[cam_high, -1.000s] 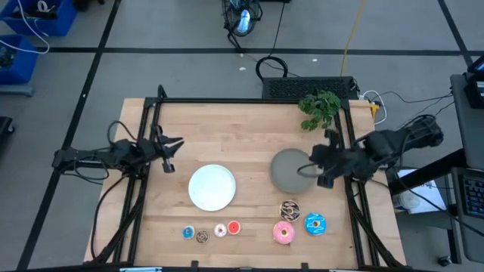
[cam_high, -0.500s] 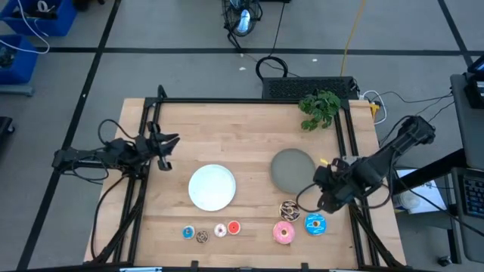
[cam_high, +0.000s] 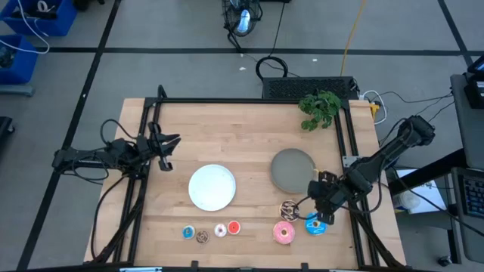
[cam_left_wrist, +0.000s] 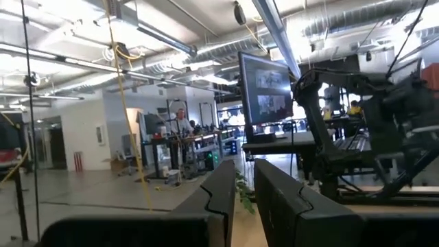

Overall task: Pick & Place donuts
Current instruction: Put the large blue donut on the gray plate

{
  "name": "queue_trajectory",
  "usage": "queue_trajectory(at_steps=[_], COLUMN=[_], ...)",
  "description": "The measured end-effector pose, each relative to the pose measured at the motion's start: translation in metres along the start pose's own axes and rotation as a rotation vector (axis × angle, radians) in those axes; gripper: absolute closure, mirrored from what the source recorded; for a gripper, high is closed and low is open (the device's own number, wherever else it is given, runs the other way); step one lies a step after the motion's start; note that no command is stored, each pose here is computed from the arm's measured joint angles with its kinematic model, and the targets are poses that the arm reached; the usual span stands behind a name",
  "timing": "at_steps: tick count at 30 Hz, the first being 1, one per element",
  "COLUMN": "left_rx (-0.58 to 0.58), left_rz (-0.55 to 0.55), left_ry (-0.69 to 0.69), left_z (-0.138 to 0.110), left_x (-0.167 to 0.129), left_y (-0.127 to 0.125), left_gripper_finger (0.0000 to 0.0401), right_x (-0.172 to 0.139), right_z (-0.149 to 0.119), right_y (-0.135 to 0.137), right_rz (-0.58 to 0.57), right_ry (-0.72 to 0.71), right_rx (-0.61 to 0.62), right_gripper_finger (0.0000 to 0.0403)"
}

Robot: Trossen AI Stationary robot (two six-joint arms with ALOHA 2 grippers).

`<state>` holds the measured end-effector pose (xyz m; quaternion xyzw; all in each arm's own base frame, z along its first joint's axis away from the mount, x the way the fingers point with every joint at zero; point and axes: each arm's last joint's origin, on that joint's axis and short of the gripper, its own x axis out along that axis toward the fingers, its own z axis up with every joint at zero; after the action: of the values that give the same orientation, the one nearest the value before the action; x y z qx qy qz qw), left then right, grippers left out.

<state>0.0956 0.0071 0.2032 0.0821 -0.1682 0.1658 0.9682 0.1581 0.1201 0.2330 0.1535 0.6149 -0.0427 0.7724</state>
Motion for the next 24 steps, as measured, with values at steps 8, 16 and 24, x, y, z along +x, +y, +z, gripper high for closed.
queue_trajectory(at_steps=[8, 16, 24], left_rx=[-0.043, 0.01, 0.086], left_rz=[-0.006, -0.016, -0.017], left_ry=[0.033, 0.073, 0.067], left_z=[-0.003, -0.007, -0.007], left_x=[0.0, 0.0, 0.0], left_y=[-0.001, -0.002, -0.002], left_gripper_finger=[0.0338, 0.0339, 0.0338], right_x=[0.02, 0.038, 0.052], right_z=[-0.009, -0.01, -0.01], right_y=[0.014, 0.025, 0.032], right_rz=[0.056, 0.027, 0.012], right_ry=[0.049, 0.07, 0.085], right_rx=[0.044, -0.058, -0.07], right_gripper_finger=[0.0175, 0.0176, 0.0176])
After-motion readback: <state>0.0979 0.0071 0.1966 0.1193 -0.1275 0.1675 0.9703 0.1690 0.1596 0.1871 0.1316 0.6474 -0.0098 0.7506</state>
